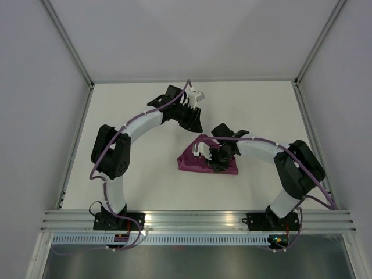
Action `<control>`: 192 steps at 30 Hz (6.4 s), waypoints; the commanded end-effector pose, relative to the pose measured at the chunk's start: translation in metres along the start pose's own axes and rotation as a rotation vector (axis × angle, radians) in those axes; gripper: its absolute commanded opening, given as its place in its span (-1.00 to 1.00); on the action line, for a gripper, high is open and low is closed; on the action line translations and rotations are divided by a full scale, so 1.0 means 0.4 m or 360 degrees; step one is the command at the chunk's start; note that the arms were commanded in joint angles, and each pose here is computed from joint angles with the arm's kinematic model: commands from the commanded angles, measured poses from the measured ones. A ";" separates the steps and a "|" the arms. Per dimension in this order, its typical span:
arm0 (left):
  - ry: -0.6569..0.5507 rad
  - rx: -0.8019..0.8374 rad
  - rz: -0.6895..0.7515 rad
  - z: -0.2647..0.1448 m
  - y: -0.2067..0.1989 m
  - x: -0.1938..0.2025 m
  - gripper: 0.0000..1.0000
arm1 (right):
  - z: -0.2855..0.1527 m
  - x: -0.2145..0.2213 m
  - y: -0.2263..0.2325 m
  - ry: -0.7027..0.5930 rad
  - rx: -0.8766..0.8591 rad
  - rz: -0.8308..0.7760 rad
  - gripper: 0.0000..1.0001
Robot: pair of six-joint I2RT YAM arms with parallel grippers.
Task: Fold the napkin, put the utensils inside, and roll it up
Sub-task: Roll the napkin at the center of the board.
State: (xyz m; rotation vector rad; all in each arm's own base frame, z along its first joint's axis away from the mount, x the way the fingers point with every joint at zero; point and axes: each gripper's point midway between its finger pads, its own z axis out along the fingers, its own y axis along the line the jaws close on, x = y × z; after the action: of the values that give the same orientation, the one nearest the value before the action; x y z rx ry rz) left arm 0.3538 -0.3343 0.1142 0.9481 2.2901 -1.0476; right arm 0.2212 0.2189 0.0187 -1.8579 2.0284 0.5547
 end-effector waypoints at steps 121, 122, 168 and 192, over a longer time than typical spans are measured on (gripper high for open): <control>0.0813 0.0519 -0.0152 0.266 -0.101 0.461 -0.95 | -0.049 0.091 -0.041 -0.0094 0.0682 -0.0371 0.18; 0.0810 0.0517 -0.0154 0.265 -0.100 0.457 -0.95 | -0.044 0.095 -0.040 -0.0078 0.0681 -0.0381 0.15; -0.0718 -0.0729 0.0356 -0.166 -0.034 0.052 -0.03 | -0.007 0.098 -0.091 0.0085 -0.0732 0.0334 -0.69; -0.0204 -0.0717 0.1393 0.184 -0.219 0.194 0.07 | 0.050 0.112 -0.135 0.0117 -0.0944 0.0516 -0.67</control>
State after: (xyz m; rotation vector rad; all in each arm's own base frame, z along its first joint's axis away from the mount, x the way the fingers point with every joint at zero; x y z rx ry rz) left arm 0.2380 -0.3830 0.0469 1.3819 1.6944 -0.2151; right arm 0.2526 0.1891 0.0121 -1.7342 2.5135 1.4286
